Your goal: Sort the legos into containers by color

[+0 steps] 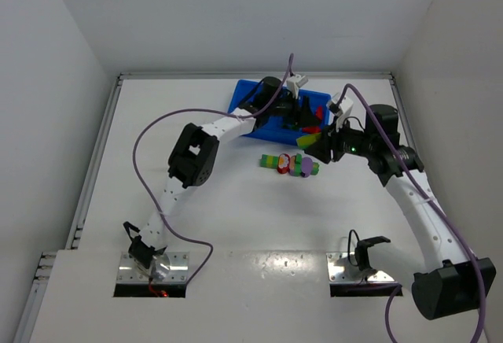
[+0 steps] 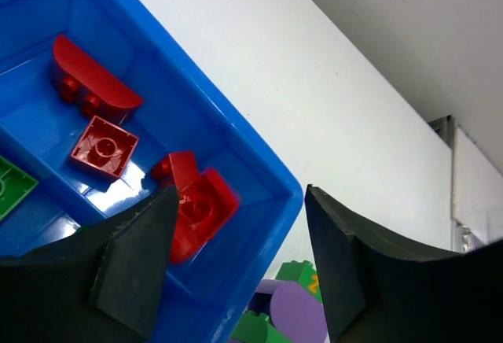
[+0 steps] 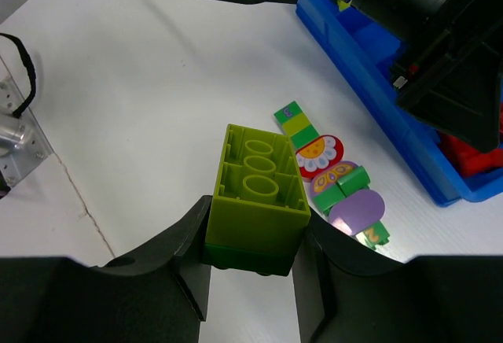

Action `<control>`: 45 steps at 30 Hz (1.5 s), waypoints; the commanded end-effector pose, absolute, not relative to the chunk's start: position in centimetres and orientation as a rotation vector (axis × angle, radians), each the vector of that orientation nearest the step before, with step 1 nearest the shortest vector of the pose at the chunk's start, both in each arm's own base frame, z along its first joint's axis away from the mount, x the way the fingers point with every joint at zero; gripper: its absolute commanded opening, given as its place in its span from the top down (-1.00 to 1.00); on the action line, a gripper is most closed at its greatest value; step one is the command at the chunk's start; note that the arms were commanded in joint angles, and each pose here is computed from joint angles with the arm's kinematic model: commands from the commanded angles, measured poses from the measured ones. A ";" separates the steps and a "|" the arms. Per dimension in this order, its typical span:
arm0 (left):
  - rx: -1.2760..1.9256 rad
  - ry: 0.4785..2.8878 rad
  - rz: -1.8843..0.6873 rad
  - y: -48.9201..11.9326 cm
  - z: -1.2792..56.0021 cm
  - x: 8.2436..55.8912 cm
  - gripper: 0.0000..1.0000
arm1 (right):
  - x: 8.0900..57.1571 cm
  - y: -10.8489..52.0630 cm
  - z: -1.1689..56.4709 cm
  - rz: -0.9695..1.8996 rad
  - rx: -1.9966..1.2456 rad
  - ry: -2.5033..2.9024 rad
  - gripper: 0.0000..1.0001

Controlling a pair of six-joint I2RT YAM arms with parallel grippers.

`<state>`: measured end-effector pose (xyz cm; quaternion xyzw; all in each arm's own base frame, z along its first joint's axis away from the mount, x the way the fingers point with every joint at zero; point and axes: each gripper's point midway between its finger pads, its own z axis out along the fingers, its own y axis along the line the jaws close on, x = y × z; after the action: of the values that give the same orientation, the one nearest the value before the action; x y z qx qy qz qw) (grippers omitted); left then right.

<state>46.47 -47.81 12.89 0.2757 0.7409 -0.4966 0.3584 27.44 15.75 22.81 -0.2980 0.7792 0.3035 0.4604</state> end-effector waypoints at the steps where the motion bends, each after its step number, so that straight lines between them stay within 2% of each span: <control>1: 0.730 1.843 -1.249 -48.1 14.8 47.0 -0.46 | 27.7 15.6 24.1 0.715 -0.771 1.848 1.00; 7: 0.790 1.651 -1.380 -44.2 21.7 46.6 -0.47 | 26.6 16.0 22.5 0.727 -0.893 1.817 1.00; 11: 0.920 1.440 -1.574 -39.4 29.5 42.9 -0.47 | 25.8 16.3 22.4 0.731 -1.006 1.743 1.00; 13: 0.996 1.432 -1.662 -37.6 31.0 40.6 -0.47 | 26.0 16.4 21.5 0.733 -1.037 1.744 1.00; 16: 1.169 1.361 -1.657 -35.7 32.9 37.0 -0.47 | 25.9 17.0 21.4 0.769 -1.087 1.700 1.00; 17: 1.155 1.490 -1.720 -35.1 31.5 35.9 -0.47 | 25.8 17.4 21.3 0.810 -1.098 1.687 1.00; 18: 1.211 1.483 -1.722 -35.2 31.5 34.6 -0.47 | 25.9 17.6 21.4 0.821 -1.104 1.671 1.00; 19: 1.331 1.350 -1.667 -35.3 32.2 33.0 -0.47 | 26.0 17.8 21.4 0.838 -1.109 1.663 1.00; 21: 1.336 1.400 -1.745 -34.8 30.7 30.9 -0.47 | 26.4 18.6 22.1 0.873 -1.133 1.622 1.00; 26: 1.373 1.360 -1.737 -34.2 31.0 27.8 -0.49 | 27.4 19.9 23.6 0.949 -1.162 1.563 1.00; 33: 1.367 1.365 -1.702 -34.4 30.9 27.4 -0.49 | 28.7 20.7 25.8 1.002 -1.134 1.521 1.00; 45: 1.366 1.358 -1.611 -35.8 30.5 28.2 -0.51 | 27.7 22.7 27.7 1.033 -1.148 1.477 1.00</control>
<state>28.78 -35.39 28.38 0.4865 0.5496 -0.6206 0.2758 27.49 21.85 24.05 -0.4467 0.6531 0.4236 0.4410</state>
